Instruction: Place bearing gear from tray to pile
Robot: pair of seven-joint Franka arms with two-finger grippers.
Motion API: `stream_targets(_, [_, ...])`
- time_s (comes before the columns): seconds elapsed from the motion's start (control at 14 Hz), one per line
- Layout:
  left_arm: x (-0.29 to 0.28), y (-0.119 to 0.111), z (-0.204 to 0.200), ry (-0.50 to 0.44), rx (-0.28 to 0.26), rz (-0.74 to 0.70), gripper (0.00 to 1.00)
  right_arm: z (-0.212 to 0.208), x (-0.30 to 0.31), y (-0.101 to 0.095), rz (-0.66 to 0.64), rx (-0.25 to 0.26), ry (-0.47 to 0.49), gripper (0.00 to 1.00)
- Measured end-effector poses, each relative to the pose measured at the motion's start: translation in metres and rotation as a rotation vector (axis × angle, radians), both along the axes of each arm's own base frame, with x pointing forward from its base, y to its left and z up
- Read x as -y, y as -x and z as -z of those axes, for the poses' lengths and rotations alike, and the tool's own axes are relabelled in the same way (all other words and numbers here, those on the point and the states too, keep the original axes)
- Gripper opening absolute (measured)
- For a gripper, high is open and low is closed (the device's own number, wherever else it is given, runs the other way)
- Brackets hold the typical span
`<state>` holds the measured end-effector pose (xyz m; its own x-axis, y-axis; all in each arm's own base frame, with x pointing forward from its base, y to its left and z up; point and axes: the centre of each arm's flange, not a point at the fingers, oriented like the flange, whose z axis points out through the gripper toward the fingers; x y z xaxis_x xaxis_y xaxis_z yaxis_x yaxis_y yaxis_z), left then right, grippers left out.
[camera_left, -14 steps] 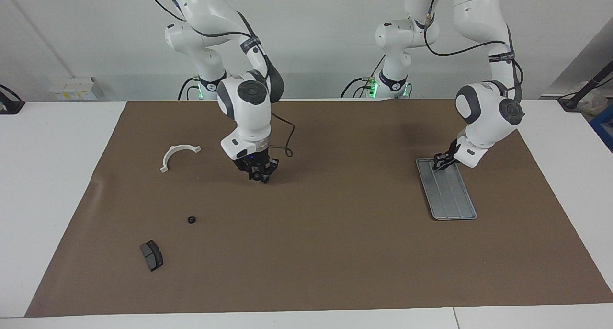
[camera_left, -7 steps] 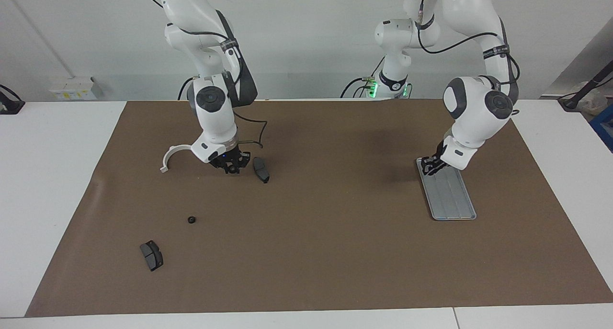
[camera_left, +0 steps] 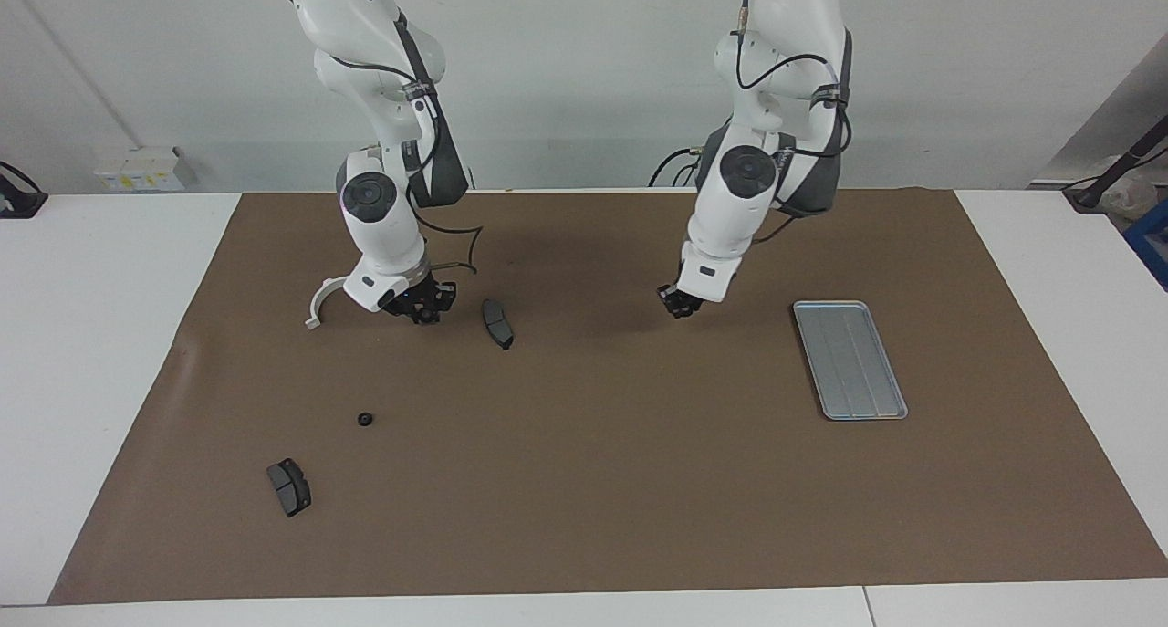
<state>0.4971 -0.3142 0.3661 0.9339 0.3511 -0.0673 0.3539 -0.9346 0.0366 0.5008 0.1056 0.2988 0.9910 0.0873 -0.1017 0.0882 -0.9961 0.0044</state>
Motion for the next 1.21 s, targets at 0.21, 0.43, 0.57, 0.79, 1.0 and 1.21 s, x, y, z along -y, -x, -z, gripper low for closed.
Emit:
stream_targets(0.21, [0.036, 0.006, 0.032, 0.025, 0.050, 0.012, 0.36, -0.003, -0.004, -0.001, 0.028, 0.003, -0.031, 0.60])
stream_targets(0.43, [0.038, 0.000, 0.049, 0.031, 0.067, 0.007, 0.37, -0.024, -0.012, -0.012, 0.075, 0.041, -0.089, 0.92])
stream_targets(0.57, [0.038, -0.001, 0.049, 0.032, 0.069, 0.006, 0.54, -0.045, -0.022, -0.025, 0.100, 0.084, -0.114, 1.00])
stream_targets(0.79, [0.042, -0.010, 0.032, 0.047, 0.091, 0.003, 0.63, -0.066, -0.060, -0.033, 0.158, 0.120, -0.131, 1.00])
stream_targets(1.0, [0.046, -0.034, -0.013, 0.042, 0.075, -0.005, 0.64, -0.082, -0.112, -0.043, 0.212, 0.147, -0.156, 1.00])
stream_targets(1.21, [0.006, -0.072, -0.088, 0.027, 0.042, -0.038, 0.63, -0.084, -0.165, -0.052, 0.270, 0.156, -0.168, 1.00])
